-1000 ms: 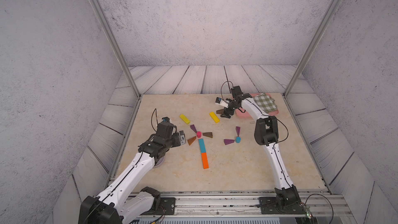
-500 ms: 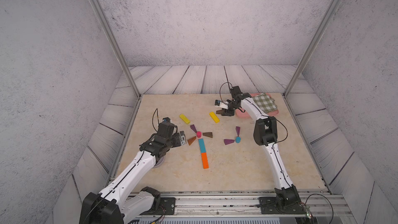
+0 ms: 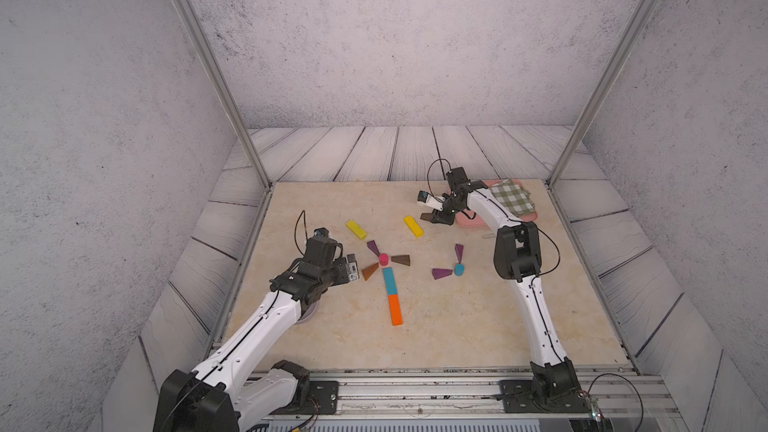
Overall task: Assemble a small pinwheel with building blocks
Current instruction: Pick up the building block from the center of the board.
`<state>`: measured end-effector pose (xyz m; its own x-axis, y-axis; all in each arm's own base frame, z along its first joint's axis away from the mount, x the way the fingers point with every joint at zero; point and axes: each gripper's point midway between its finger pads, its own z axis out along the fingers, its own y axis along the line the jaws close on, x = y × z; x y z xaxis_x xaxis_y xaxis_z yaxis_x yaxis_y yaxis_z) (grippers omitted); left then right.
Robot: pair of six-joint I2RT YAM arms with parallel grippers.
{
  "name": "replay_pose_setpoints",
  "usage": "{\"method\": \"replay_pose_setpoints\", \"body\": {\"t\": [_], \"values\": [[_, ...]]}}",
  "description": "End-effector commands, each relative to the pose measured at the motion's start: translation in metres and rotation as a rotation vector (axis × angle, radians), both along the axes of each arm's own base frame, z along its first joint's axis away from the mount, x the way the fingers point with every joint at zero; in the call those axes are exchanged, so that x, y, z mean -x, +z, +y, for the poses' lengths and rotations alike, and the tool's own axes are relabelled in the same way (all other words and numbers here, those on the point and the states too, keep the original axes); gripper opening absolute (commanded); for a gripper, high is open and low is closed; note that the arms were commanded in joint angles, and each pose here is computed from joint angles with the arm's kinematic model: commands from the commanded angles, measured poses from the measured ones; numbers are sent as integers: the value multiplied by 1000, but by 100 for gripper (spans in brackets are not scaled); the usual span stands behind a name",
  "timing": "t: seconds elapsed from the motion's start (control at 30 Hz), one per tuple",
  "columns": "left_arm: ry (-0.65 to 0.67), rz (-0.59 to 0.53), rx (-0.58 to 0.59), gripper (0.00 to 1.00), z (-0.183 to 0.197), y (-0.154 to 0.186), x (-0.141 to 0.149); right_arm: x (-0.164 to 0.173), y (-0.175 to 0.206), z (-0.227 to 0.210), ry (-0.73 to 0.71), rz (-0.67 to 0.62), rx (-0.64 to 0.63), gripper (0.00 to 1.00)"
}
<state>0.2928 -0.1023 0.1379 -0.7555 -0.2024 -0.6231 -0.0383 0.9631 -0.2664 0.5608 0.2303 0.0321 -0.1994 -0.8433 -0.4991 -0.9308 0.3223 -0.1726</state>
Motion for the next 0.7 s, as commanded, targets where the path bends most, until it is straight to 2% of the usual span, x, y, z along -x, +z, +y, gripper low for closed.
{"method": "replay_pose_setpoints", "body": {"t": [0.0, 0.13, 0.23, 0.47, 0.67], "values": [[28, 9, 8, 96, 3, -3, -1, -21, 42, -28, -281, -60, -5, 22], [44, 4, 24, 96, 2, -3, -3, -23, 86, -40, -461, -53, -122, 21], [47, -5, 36, 96, 2, 0, -3, -9, 114, -46, -539, -12, -196, 19], [43, -20, 27, 96, 4, 5, 0, 30, 160, -73, -705, 53, -343, 15], [46, -31, 35, 96, 4, 7, 0, 82, 181, -95, -827, 93, -378, 13]]}}
